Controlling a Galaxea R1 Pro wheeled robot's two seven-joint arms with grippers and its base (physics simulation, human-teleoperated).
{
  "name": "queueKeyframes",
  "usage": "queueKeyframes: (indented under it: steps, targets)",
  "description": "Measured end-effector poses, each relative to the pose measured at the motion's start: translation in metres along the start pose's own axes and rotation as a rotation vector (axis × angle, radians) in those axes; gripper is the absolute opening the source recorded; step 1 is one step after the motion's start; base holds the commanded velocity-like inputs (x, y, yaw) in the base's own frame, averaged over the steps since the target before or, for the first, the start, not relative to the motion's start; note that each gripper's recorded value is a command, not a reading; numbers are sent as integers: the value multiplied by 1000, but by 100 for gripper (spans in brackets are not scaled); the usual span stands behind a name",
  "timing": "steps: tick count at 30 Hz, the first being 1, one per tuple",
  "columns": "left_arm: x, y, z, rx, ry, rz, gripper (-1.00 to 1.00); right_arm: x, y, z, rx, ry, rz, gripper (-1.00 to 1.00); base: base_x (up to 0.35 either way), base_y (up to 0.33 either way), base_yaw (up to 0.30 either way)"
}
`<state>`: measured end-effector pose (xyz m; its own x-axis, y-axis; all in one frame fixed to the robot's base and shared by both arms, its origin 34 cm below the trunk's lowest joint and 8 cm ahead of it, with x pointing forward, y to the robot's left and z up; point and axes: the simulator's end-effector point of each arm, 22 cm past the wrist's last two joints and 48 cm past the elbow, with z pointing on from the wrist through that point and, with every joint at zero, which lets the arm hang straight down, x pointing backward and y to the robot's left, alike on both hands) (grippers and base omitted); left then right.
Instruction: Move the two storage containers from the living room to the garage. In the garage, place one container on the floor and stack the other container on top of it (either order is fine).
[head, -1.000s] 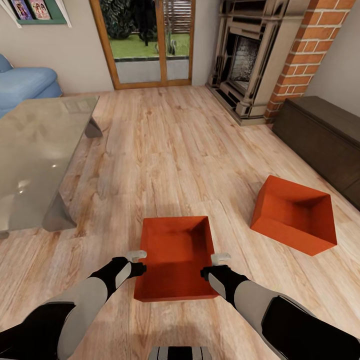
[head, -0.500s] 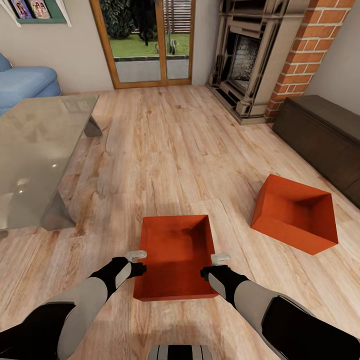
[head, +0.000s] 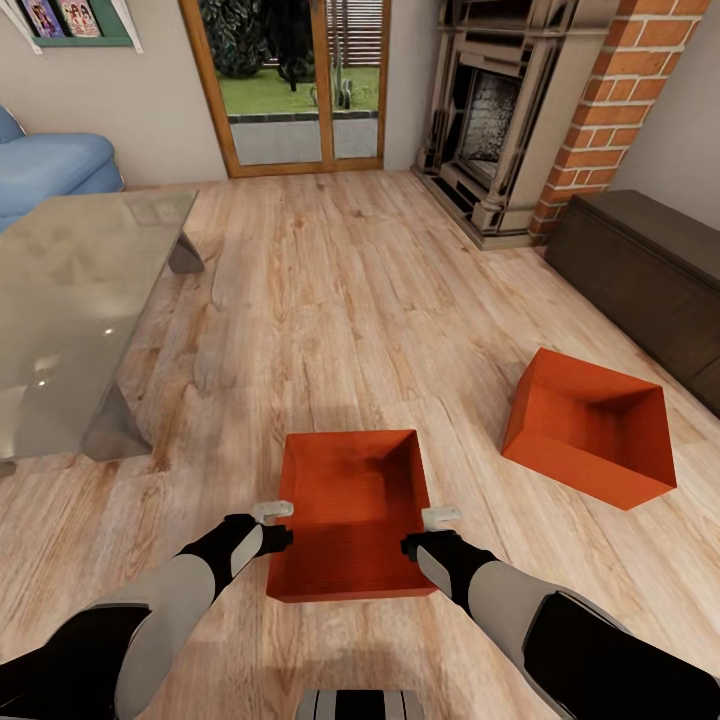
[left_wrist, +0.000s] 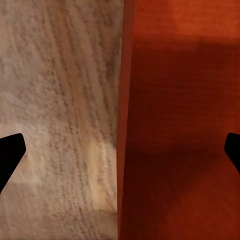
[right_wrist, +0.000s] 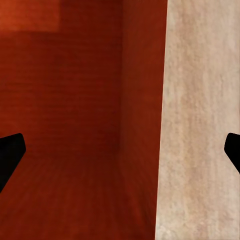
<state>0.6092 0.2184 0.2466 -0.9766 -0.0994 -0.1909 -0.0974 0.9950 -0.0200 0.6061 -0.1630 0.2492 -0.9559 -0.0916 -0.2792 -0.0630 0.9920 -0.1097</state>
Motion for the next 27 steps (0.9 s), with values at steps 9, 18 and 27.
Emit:
queueKeyframes:
  steps: [9, 18, 27]
  targets:
    - [0, 0, 0, 0, 0, 0, 100, 0, 0, 0, 0, 0, 1, 100, 0, 0, 0]
    - [0, 0, 0, 0, 0, 0, 100, 0, 0, 0, 0, 0, 1, 100, 0, 0, 0]
    - [0, 0, 0, 0, 0, 0, 100, 0, -4, 1, 4, -2, 6, 100, 0, 0, 0]
